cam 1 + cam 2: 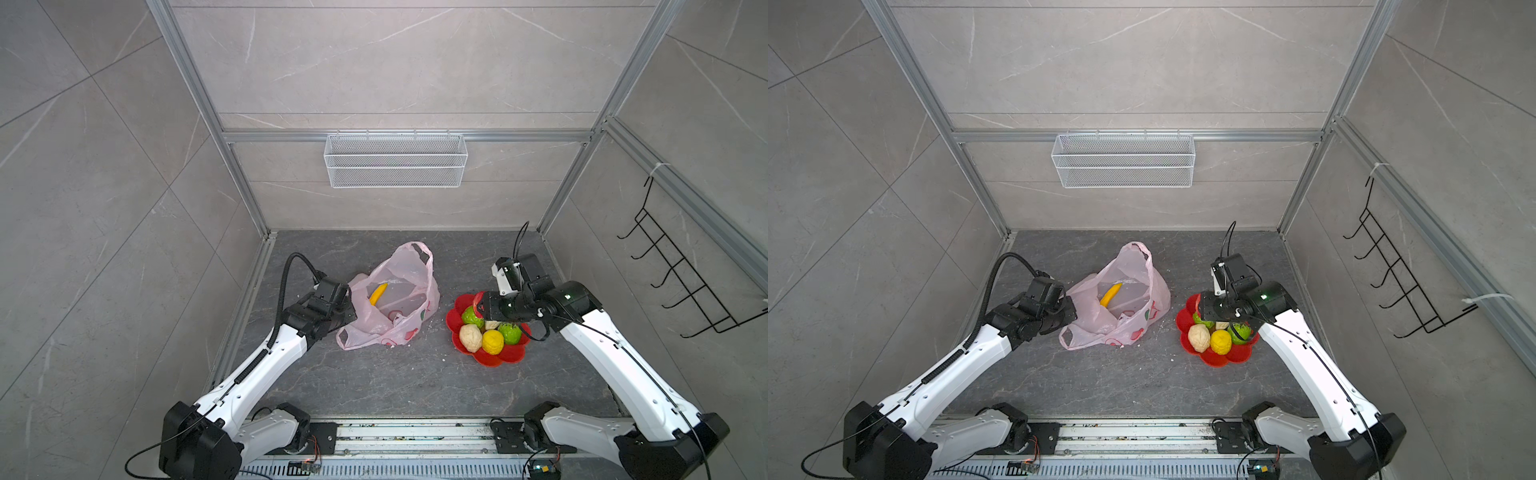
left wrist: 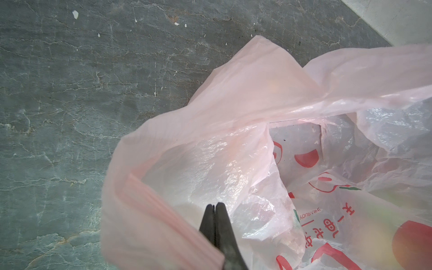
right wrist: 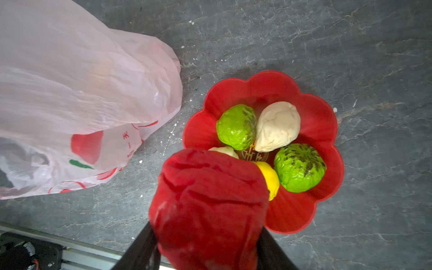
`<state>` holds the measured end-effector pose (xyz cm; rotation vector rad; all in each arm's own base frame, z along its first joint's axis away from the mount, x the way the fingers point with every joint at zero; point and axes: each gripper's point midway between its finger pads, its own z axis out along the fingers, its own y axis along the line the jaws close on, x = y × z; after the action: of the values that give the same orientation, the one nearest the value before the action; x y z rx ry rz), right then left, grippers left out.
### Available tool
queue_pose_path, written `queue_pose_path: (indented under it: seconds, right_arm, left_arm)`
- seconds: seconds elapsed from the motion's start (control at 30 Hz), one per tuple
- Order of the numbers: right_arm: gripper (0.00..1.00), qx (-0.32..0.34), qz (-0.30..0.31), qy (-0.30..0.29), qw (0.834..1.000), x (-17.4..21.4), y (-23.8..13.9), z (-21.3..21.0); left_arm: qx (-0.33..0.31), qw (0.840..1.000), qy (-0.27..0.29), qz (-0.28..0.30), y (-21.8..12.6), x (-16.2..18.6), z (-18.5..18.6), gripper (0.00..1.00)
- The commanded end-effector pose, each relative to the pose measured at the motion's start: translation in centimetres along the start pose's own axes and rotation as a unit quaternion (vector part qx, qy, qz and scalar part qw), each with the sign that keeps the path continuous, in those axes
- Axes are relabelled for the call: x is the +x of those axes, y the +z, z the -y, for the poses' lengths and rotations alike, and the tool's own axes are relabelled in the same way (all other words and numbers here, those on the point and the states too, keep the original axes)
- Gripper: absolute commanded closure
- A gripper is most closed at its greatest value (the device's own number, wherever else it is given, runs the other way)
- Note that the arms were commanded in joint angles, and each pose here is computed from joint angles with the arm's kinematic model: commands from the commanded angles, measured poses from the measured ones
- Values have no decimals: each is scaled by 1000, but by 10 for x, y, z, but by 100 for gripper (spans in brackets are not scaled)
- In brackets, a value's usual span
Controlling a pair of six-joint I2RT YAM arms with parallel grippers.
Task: Take the fake fruits out of the plastic bag
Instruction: 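Carry the red apple over the red plate with the right gripper, then lower the red apple into the red plate and open the right gripper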
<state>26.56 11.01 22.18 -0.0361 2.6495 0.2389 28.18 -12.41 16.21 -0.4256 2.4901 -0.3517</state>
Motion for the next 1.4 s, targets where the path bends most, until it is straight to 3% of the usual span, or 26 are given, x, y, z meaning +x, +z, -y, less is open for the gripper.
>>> queue_pose_path:
  seconds: [0.0,0.5,1.37]
  right_arm:
    - [66,26,-22,-13,999,-5,28,12]
    - [65,80,-42,7,996,-54,91,46]
    - [64,108,-96,10,989,-53,155,77]
  left_arm:
    - [9,1000,-7,15,-8,-10,6,100]
    - [15,1000,-13,9,-4,-3,4,100]
    - [14,1000,-14,4,-2,-1,3,100]
